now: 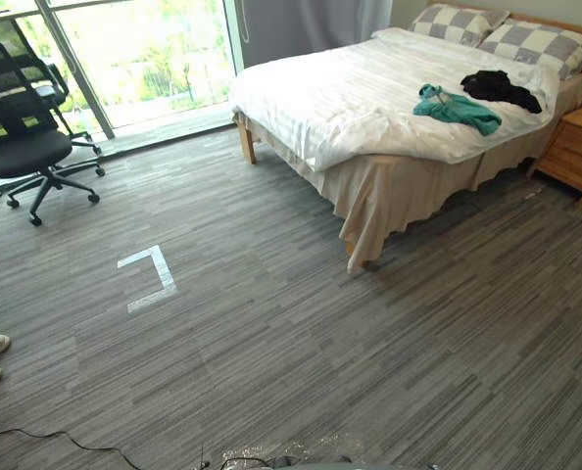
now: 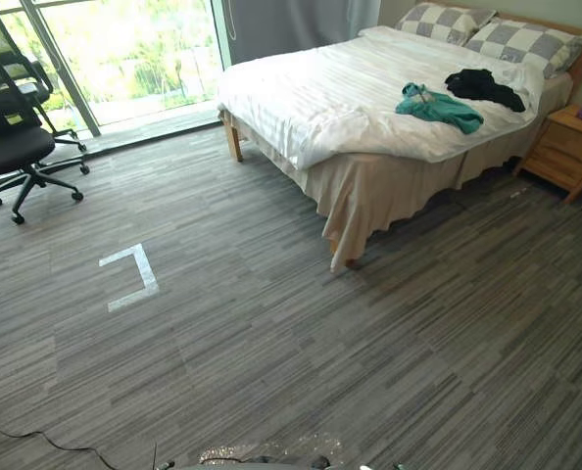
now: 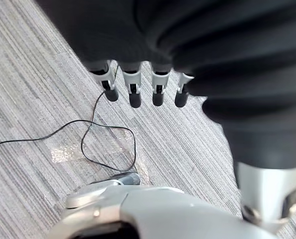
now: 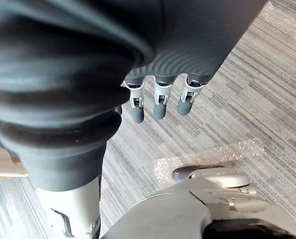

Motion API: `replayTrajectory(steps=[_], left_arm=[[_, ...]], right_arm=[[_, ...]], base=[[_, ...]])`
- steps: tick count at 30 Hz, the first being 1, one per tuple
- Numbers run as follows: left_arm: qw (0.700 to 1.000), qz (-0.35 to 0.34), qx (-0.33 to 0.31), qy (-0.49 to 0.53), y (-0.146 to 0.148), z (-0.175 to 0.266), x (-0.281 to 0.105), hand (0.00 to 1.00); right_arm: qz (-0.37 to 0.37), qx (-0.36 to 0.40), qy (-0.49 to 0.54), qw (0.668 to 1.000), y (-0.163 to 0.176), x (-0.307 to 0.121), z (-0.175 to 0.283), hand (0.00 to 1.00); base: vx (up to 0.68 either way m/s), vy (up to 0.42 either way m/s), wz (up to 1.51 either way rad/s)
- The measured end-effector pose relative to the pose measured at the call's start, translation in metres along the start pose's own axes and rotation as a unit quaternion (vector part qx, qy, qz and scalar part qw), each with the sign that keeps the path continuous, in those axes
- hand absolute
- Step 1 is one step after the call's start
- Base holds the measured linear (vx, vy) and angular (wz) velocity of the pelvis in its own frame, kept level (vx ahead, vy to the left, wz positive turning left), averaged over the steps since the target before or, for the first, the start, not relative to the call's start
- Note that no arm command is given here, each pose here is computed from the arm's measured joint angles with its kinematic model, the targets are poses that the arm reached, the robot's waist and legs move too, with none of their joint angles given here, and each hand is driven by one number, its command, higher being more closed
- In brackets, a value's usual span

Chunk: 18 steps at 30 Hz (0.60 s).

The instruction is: Tidy the bed and pick cloth on bed and put in laundry

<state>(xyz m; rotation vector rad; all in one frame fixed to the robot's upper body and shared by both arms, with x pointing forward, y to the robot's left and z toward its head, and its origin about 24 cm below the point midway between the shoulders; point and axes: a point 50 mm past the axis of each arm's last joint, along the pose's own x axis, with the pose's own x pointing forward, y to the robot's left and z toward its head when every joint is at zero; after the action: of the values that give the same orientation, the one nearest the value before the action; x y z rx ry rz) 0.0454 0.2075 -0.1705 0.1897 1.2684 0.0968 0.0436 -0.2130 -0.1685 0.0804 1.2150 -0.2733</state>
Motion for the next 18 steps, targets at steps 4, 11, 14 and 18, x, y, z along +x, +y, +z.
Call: replayTrajectory(steps=[4, 11, 14, 18], left_arm=[[1.0, 0.001, 0.001, -0.006, 0.002, 0.004, 0.001, 0.0], [1.0, 0.003, 0.008, -0.017, 0.004, 0.011, 0.002, 0.0], [1.0, 0.003, 0.008, -0.019, 0.004, 0.012, 0.002, 0.0], [0.999, 0.002, 0.008, -0.032, 0.004, 0.018, 0.003, 0.0]], right_arm=[[0.002, -0.001, 0.003, 1.0, 0.003, 0.002, 0.002, 0.0], [0.004, -0.001, 0.001, 1.0, 0.005, 0.004, 0.007, 0.0], [0.002, 0.011, -0.003, 1.0, 0.005, 0.004, 0.009, 0.0], [0.004, 0.016, -0.021, 1.0, 0.008, 0.006, 0.021, 0.0]], base=[[0.22, 0.057, 0.08], [0.09, -0.001, 0.0], [0.0, 0.0, 0.0], [-0.1, -0.025, -0.04]])
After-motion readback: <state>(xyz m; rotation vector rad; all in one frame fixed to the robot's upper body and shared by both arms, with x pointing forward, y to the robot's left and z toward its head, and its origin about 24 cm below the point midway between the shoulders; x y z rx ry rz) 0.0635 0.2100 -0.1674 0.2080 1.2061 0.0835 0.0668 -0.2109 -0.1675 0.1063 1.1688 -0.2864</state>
